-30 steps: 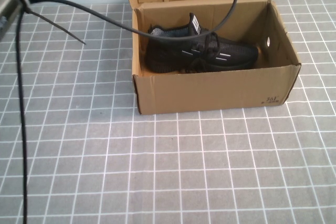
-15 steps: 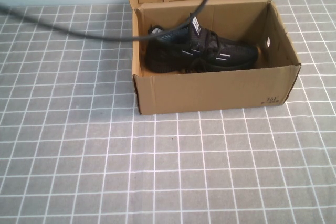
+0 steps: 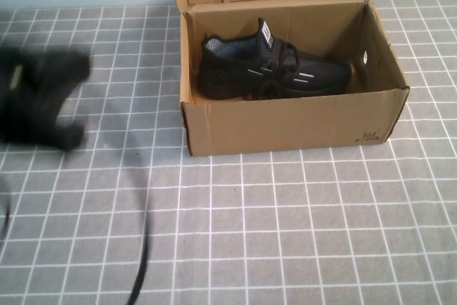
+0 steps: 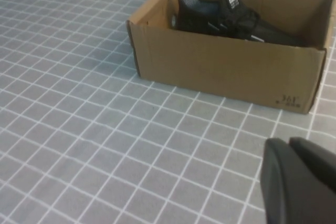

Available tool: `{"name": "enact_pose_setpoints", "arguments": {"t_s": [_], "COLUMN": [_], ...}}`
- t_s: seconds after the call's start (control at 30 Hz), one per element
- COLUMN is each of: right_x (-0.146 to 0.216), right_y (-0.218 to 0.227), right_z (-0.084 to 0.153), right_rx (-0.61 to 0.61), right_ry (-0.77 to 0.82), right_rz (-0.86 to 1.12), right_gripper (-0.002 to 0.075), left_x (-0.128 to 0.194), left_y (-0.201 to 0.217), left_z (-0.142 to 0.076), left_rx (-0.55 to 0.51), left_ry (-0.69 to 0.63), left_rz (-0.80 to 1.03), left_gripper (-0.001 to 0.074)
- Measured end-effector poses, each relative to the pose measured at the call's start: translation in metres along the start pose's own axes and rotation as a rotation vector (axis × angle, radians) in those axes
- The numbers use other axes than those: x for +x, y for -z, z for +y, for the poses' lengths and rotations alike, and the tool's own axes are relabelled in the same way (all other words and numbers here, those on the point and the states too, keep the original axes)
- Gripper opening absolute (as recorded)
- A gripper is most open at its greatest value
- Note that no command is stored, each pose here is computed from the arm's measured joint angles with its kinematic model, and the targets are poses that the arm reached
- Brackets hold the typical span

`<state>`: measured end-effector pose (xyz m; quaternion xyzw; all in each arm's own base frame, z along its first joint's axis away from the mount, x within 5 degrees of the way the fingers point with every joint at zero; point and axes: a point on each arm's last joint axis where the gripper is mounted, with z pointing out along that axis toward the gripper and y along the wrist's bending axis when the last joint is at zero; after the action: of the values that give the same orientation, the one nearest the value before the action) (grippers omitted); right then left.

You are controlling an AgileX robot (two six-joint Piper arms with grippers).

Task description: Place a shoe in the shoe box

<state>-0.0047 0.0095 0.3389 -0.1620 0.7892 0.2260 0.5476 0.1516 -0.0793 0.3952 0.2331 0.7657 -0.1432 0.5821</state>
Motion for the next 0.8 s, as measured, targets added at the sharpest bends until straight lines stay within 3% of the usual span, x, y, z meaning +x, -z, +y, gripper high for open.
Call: {"name": "enact_pose_setpoints", "arguments": {"t_s": [0.2, 0.4, 0.67, 0.8], "right_x": [0.004, 0.004, 0.004, 0.004], "right_y": [-0.015, -0.018, -0.018, -0.018], "right_z": [-0.002, 0.001, 0.001, 0.001], "right_rx": [-0.017, -0.055, -0.059, -0.06], "right_ry": [0.014, 0.022, 0.022, 0.022], "right_rz": [-0.057, -0.092, -0.095, -0.095], "right_gripper": [-0.0016, -0.0016, -0.0016, -0.0016], "left_x": [0.082, 0.15, 0.216, 0.228], "left_y": [0.038, 0.049, 0.035, 0.033], "left_z": [-0.006, -0.011, -0.013, -0.014], "left_rx": [-0.069, -0.098, -0.109, -0.101], "left_ry": [0.008, 0.013, 0.024, 0.027], "left_rz": [-0.163, -0.211, -0.105, -0.056], "left_gripper": [-0.0001, -0.0001, -0.0001, -0.0001]}}
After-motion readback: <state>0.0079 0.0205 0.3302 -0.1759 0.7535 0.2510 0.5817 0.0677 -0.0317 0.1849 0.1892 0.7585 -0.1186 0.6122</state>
